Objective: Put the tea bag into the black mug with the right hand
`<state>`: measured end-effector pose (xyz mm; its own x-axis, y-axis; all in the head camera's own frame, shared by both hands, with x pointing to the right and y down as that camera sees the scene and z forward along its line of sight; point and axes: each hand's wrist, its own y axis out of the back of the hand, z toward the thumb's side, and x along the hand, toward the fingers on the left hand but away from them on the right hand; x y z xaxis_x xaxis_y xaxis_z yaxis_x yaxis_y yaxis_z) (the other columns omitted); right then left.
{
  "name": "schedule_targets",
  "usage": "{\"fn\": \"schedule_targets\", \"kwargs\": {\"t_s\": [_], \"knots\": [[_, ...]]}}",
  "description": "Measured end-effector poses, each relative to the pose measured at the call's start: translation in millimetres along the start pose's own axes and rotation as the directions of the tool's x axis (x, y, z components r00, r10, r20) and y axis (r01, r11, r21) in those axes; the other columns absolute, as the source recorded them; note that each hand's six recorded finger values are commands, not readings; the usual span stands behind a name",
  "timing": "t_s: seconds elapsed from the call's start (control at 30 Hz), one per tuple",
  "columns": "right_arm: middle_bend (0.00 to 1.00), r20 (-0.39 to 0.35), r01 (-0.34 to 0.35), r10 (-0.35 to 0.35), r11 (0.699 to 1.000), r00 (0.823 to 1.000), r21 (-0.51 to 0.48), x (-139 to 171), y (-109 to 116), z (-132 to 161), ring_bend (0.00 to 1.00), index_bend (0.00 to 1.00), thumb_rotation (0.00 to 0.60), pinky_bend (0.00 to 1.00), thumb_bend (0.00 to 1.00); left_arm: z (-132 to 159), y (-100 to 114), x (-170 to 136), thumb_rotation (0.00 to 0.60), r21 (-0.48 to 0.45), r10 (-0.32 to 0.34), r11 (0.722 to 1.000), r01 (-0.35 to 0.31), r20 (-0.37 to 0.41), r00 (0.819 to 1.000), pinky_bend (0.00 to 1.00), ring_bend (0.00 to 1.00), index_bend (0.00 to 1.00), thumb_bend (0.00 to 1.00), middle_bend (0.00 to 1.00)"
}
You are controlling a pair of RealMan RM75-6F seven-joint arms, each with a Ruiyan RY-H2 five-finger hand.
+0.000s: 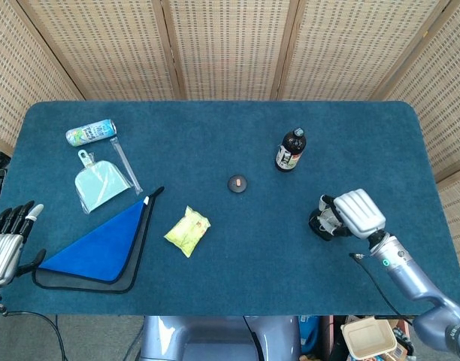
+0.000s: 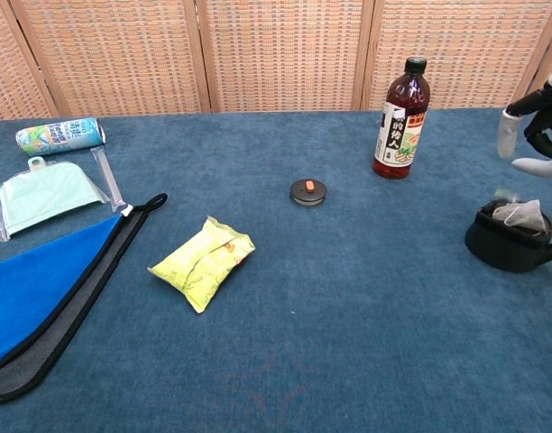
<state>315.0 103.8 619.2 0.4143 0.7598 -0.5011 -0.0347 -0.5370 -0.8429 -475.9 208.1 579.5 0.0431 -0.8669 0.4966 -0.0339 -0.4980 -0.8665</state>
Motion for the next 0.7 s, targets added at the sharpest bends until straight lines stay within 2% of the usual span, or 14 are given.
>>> {"fn": "schedule_targets", "kwargs": {"t_s": [0.13, 0.33, 0.57, 0.7], "knots": [[0.80, -0.016, -0.018, 0.018, 0.999, 1.000, 0.037, 0, -3, 5, 0.89, 0.41, 0.109, 0.92, 0.56, 0, 0, 0, 0.600, 0.000, 0.000, 1.000, 0.000, 0.000, 1.000, 0.00, 0.00, 0.00, 0.38, 0.00], [0.80, -0.027, -0.023, 0.025, 0.997, 0.999, 0.067, 0, -4, 9, 0.89, 0.38, 0.022, 0.92, 0.56, 1, 0, 1, 0.600, 0.003, -0.001, 1.000, 0.001, 0.002, 1.000, 0.00, 0.00, 0.00, 0.38, 0.00], [0.80, -0.030, -0.025, 0.027, 0.998, 0.999, 0.062, 1, 2, 10, 0.89, 0.34, 0.007, 0.92, 0.57, 1, 2, 2, 0.600, 0.005, 0.005, 1.000, -0.005, 0.001, 1.000, 0.00, 0.00, 0.00, 0.38, 0.00], [0.83, -0.017, -0.039, 0.040, 0.998, 0.999, 0.049, 1, 7, 5, 0.90, 0.34, 0.007, 0.92, 0.67, 1, 4, 3, 0.600, 0.010, 0.012, 1.000, -0.012, 0.003, 1.000, 0.00, 0.00, 0.00, 0.38, 0.00]]}}
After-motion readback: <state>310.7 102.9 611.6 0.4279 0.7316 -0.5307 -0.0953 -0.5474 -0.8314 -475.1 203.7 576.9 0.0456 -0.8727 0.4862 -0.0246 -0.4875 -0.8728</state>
